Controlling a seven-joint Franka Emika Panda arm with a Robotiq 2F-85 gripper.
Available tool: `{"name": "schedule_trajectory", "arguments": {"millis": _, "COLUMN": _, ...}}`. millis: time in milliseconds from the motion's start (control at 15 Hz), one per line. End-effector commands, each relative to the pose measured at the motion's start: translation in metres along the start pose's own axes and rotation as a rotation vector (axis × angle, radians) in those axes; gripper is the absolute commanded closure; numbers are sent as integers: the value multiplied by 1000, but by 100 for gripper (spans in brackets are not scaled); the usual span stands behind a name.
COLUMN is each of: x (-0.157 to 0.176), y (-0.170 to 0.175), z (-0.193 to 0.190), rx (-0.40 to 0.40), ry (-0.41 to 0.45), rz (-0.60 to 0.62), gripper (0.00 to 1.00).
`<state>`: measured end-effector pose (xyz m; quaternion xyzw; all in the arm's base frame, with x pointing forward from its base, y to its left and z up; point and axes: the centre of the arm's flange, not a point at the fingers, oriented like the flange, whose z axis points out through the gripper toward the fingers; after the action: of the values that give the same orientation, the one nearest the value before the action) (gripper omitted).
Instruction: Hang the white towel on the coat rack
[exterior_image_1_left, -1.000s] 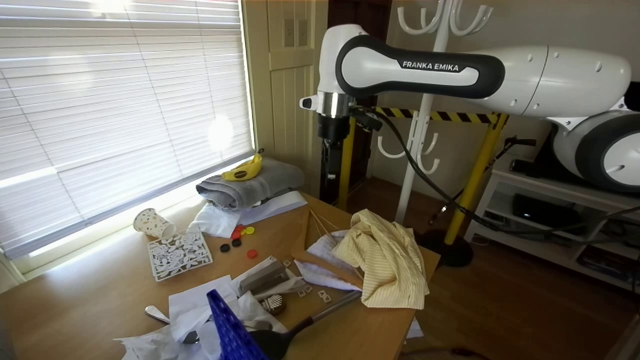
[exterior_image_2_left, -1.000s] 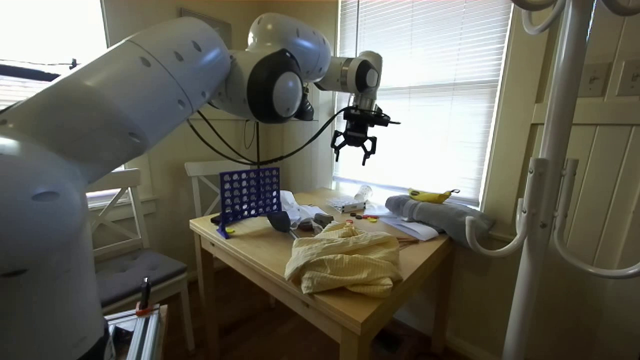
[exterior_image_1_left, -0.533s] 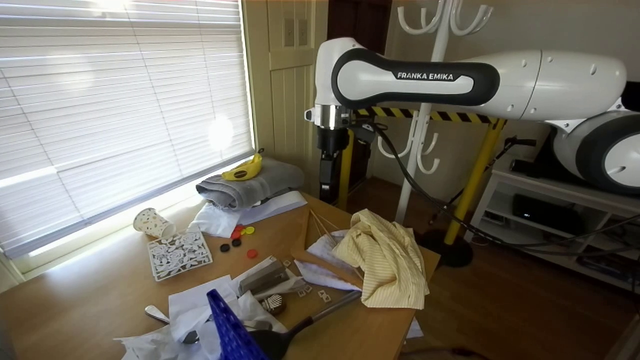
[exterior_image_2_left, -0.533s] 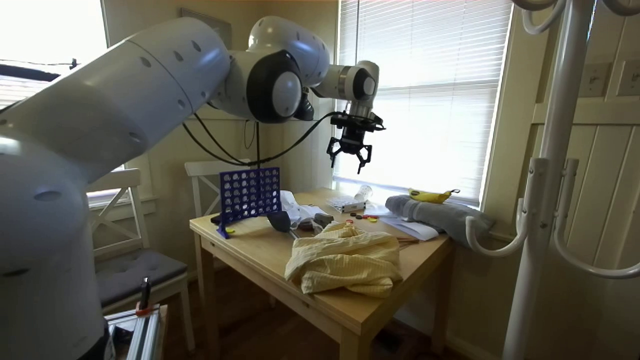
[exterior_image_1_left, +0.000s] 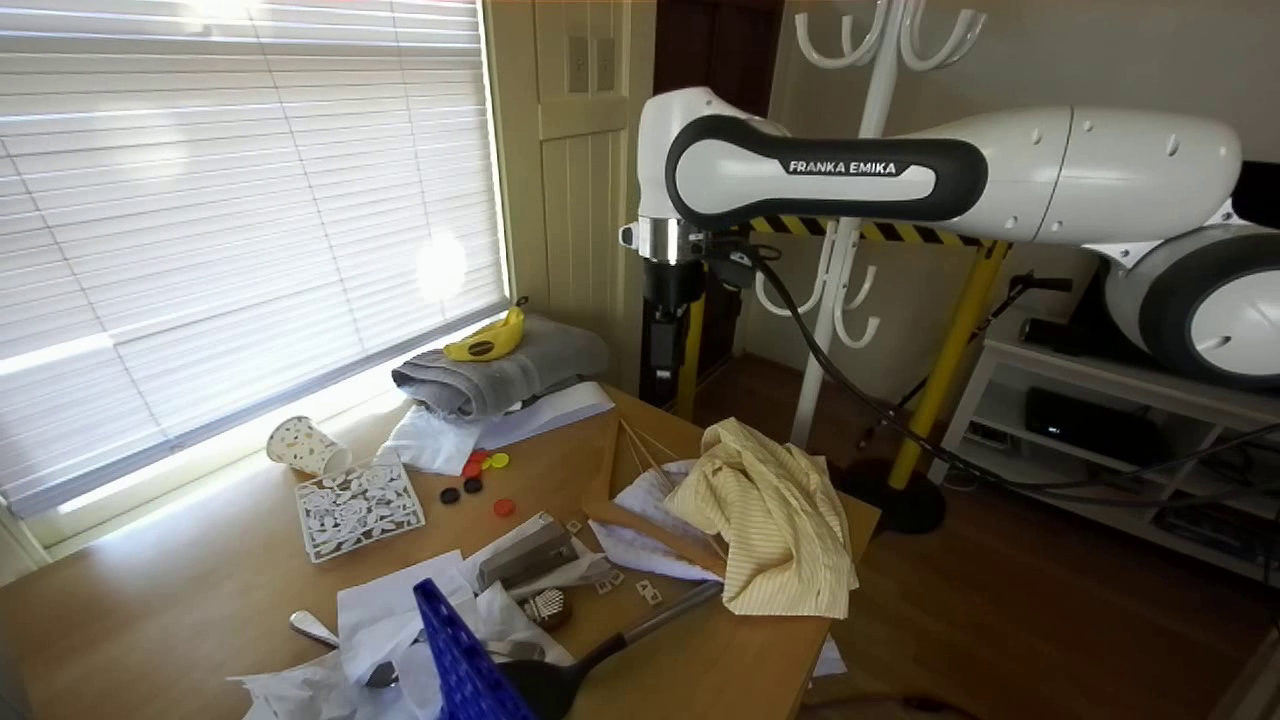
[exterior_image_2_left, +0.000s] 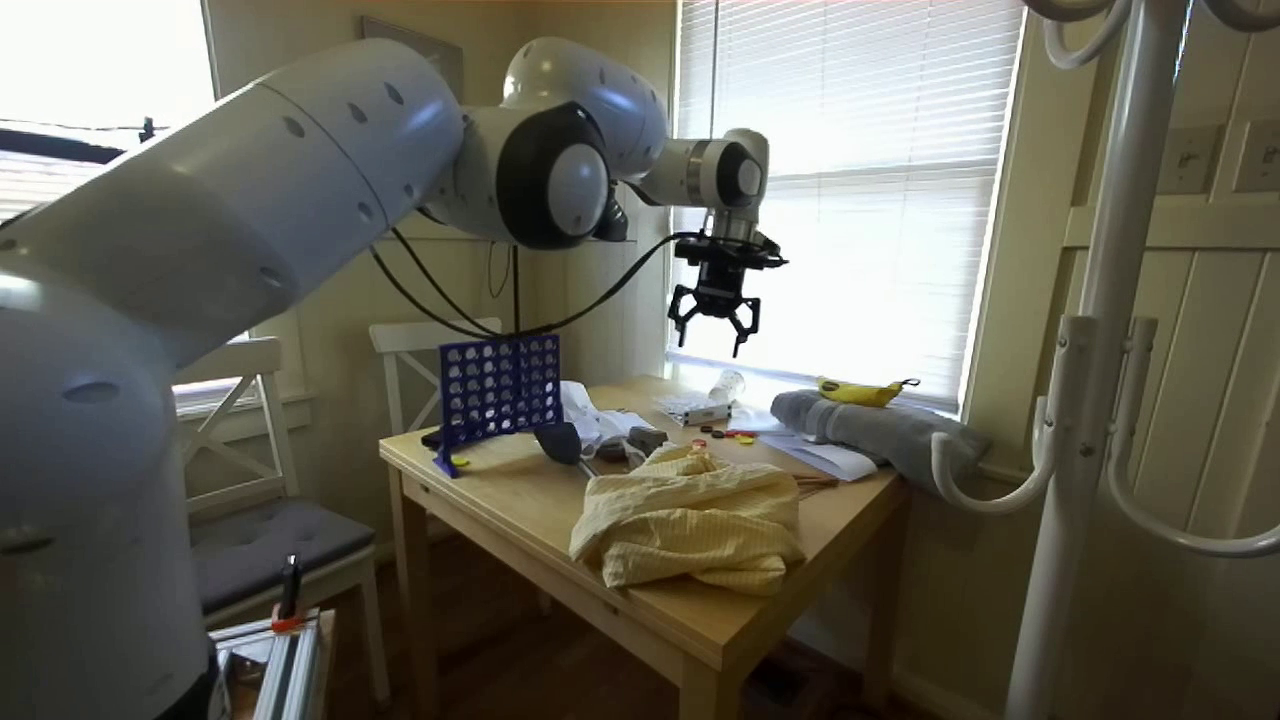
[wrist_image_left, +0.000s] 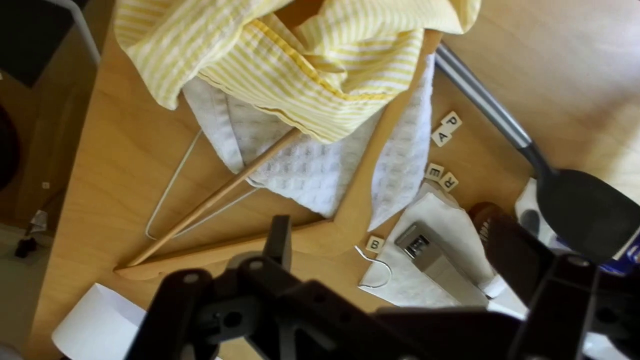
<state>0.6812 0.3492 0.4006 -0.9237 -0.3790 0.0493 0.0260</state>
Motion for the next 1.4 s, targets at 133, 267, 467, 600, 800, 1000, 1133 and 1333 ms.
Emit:
{"name": "schedule_trajectory", "arguments": {"millis": 133, "x": 13, "y": 66, "z": 51, "rx": -93, "ry": -51, "rz": -147, "gripper": 0}}
{"name": "schedule_trajectory", "arguments": {"millis": 267, "x": 29, "y": 67, "z": 67, "rx": -111, "ry": -76, "rz": -228, "gripper": 0}}
{"name": "schedule_trajectory", "arguments": {"millis": 467, "x": 44, "y": 53, "z": 86, "rx": -125, "ry": -120, "rz": -374, "gripper": 0}}
{"name": "schedule_trajectory", "arguments": {"millis": 600, "x": 51, "y": 39, "z": 94, "rx": -110, "ry": -135, "rz": -435, "gripper": 0}}
{"name": "schedule_trajectory", "arguments": {"millis": 800, "x": 58, "y": 17, "z": 107, "rx": -42, "ry": -135, "rz": -452, "gripper": 0}}
{"name": "schedule_trajectory", "arguments": {"millis": 1000, "x": 56, "y": 8, "z": 114, "rx": -7, "ry": -139, "rz": -411, "gripper": 0}}
{"name": "schedule_trajectory", "arguments": {"millis": 1133, "x": 59, "y": 4, "z": 114, "rx": -4, "ry": -124, "rz": -396, "gripper": 0}}
{"name": "schedule_trajectory", "arguments": {"millis": 1333, "x": 69, "y": -1, "z": 119, "rx": 8, "ry": -96, "rz": -382, "gripper": 0}}
